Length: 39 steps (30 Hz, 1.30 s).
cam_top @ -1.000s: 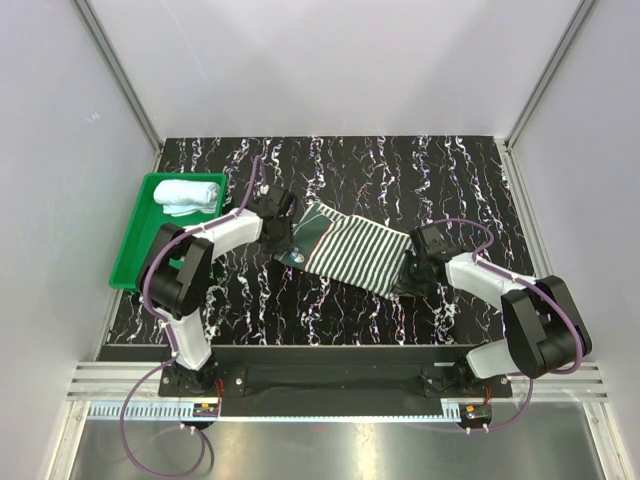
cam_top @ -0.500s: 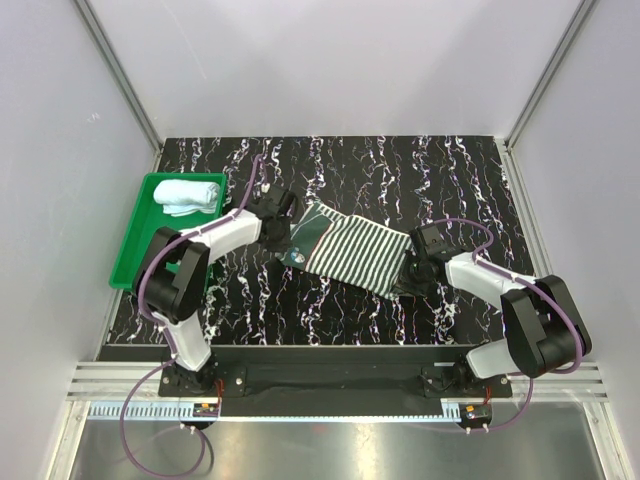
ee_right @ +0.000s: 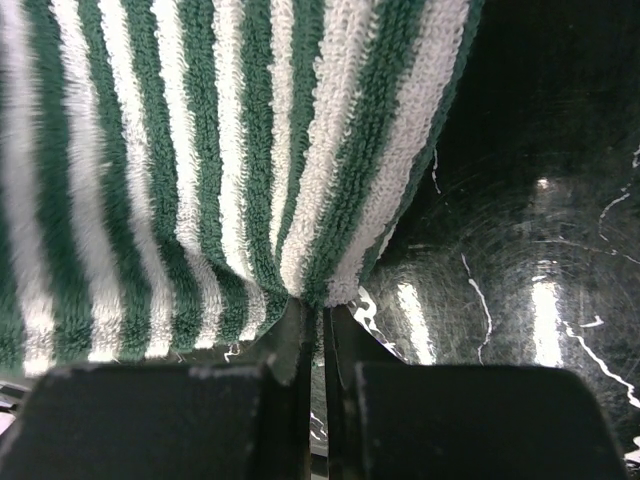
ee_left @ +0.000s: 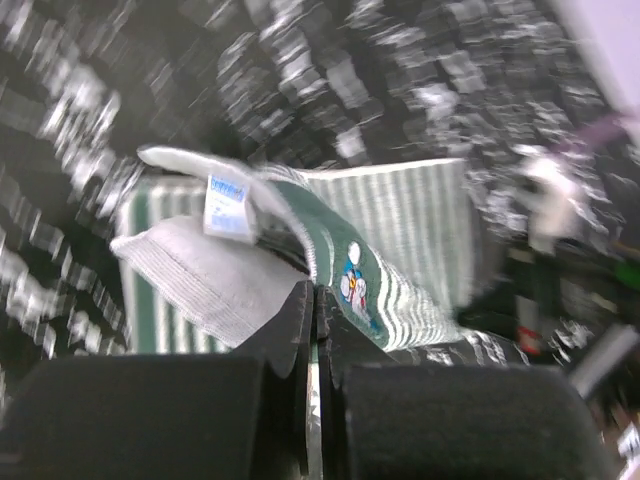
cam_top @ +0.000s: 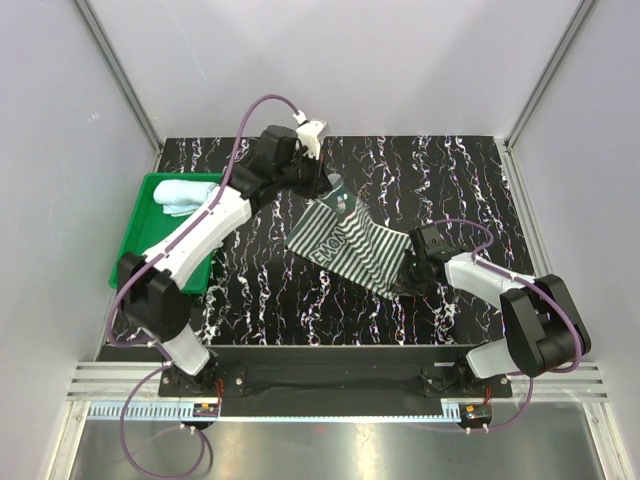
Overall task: Roll the towels
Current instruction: Fold the towel
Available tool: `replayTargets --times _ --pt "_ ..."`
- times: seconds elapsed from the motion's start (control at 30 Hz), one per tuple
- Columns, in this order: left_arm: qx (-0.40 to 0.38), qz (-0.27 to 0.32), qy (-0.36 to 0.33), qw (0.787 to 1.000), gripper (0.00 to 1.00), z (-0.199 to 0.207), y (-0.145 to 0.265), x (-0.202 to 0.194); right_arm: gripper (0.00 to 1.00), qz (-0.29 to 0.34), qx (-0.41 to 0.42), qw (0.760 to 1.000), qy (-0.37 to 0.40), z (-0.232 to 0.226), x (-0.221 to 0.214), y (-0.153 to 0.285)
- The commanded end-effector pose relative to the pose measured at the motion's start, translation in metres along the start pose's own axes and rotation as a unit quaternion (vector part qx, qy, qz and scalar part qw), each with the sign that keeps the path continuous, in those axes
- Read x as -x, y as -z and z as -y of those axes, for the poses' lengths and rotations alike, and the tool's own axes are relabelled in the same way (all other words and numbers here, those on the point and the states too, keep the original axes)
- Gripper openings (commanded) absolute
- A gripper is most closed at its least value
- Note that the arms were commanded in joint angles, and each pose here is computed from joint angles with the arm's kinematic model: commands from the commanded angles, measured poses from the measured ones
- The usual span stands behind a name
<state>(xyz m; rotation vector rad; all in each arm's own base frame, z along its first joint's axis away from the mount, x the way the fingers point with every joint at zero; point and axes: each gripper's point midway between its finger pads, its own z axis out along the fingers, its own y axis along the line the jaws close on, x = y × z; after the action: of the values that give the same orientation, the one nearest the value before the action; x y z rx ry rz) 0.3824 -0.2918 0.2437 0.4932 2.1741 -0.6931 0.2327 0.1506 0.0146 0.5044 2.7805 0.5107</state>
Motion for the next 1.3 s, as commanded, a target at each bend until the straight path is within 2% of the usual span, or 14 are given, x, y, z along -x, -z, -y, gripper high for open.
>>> replayTargets --times 0.0,0.1,0.17,0.33,0.5,0.67,0.87,0.93,0.97,1.03,1.07,1.1,1.2,1.27 --pt "-0.083 0.081 -0.096 0.989 0.00 0.029 0.021 0.030 0.00 -0.018 -0.048 0.999 -0.007 0.026 -0.015 -0.010" --pt "-0.055 0.071 -0.067 0.994 0.00 -0.001 0.014 0.010 0.00 -0.019 -0.047 0.999 -0.007 0.024 -0.014 -0.009" --pt "-0.043 0.105 -0.044 0.993 0.00 -0.023 0.014 0.011 0.00 -0.017 -0.045 0.999 -0.006 0.024 -0.013 -0.008" --pt "0.099 0.044 0.042 0.993 0.00 -0.116 -0.017 -0.063 0.00 -0.022 -0.042 0.999 -0.004 0.023 -0.015 -0.010" --pt "0.102 0.007 0.152 0.983 0.00 -0.174 -0.040 -0.107 0.00 -0.027 -0.044 0.999 -0.002 0.025 -0.017 -0.012" --pt "0.103 -0.016 0.172 0.980 0.00 -0.186 -0.053 -0.127 0.00 -0.032 -0.046 0.998 -0.002 0.026 -0.020 -0.011" --pt "0.168 -0.021 0.182 0.969 0.00 -0.209 -0.045 -0.131 0.00 -0.038 -0.040 0.998 -0.007 0.025 -0.023 -0.011" --pt "0.177 -0.015 0.182 0.967 0.09 -0.208 -0.040 -0.125 0.00 -0.043 -0.037 0.998 -0.009 0.025 -0.027 -0.011" --pt "0.172 -0.008 0.181 0.968 0.20 -0.205 -0.037 -0.121 0.00 -0.044 -0.035 0.998 -0.012 0.025 -0.028 -0.011" --pt "0.179 0.014 0.164 0.970 0.45 -0.195 -0.026 -0.105 0.00 -0.047 -0.030 0.998 -0.016 0.024 -0.033 -0.009" --pt "0.184 0.021 0.149 0.971 0.68 -0.190 -0.021 -0.098 0.00 -0.053 -0.021 0.998 -0.017 0.020 -0.036 -0.007" --pt "0.186 0.023 0.134 0.973 0.74 -0.181 -0.019 -0.094 0.00 -0.049 -0.013 0.999 -0.019 0.016 -0.036 -0.004" --pt "0.210 0.048 0.094 0.972 0.86 -0.159 0.003 -0.070 0.32 -0.042 0.000 0.999 -0.006 0.002 -0.040 0.008" --pt "0.219 0.070 0.059 0.971 0.88 -0.134 0.021 -0.052 0.63 -0.033 -0.013 0.999 0.000 0.003 -0.039 0.016"
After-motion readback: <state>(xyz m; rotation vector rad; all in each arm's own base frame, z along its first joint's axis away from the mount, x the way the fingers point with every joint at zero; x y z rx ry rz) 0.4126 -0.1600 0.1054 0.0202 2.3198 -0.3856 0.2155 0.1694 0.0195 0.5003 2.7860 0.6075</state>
